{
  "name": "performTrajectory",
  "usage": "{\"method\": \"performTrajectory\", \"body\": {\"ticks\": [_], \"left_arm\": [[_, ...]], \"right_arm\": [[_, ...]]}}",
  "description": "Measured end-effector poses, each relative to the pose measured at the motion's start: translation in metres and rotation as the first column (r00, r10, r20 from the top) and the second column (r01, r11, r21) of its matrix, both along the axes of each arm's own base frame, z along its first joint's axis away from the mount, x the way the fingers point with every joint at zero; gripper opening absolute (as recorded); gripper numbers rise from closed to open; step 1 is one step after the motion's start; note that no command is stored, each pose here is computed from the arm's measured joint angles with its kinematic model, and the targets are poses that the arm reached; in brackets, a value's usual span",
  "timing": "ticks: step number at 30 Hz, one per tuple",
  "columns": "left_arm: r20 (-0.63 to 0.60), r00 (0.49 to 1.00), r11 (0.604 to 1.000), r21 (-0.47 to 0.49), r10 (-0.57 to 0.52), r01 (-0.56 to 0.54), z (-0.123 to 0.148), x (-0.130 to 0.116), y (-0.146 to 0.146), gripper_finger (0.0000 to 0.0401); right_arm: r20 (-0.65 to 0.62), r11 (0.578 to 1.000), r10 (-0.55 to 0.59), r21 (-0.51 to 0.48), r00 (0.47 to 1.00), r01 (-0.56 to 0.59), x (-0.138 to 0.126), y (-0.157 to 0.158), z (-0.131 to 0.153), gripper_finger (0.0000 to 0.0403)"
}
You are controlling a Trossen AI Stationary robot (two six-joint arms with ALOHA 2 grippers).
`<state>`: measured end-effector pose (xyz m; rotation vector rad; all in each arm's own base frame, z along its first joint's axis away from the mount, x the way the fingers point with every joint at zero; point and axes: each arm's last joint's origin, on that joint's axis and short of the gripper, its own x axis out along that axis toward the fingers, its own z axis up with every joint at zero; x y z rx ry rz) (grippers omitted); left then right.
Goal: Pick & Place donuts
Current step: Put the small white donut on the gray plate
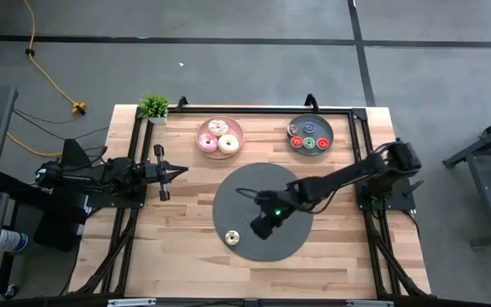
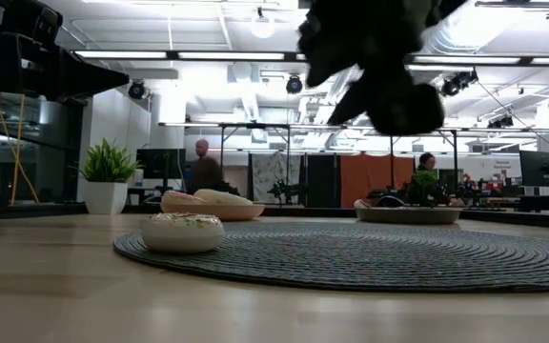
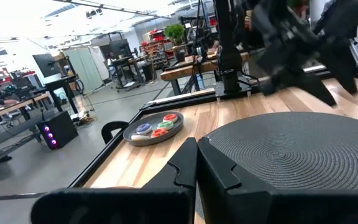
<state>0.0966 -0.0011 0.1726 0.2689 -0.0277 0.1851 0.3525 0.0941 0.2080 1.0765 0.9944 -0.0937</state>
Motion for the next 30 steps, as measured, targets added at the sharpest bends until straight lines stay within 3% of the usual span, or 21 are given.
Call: {"method": "performTrajectory", "body": {"ticks": [9, 22, 30], "left_arm": [[0.0, 1.0, 1.0, 0.0, 0.0, 0.0, 0.0, 0.0, 0.0, 0.0], [0.0, 1.0, 1.0, 0.0, 0.0, 0.0, 0.0, 0.0, 0.0, 0.0], [0.0, 1.0, 1.0, 0.0, 0.0, 0.0, 0.0, 0.0, 0.0, 0.0]], "right_arm": [[0.014, 0.997, -0.078, -0.001, 0.997, 0.078, 0.027, 0.01, -0.041, 0.0144], [-0.022, 0.992, -0.083, -0.099, 0.996, 0.081, 0.041, 0.012, -0.043, 0.0144], [-0.028, 0.992, -0.09, -0.096, 0.996, 0.087, 0.043, 0.013, -0.049, 0.0144]]}}
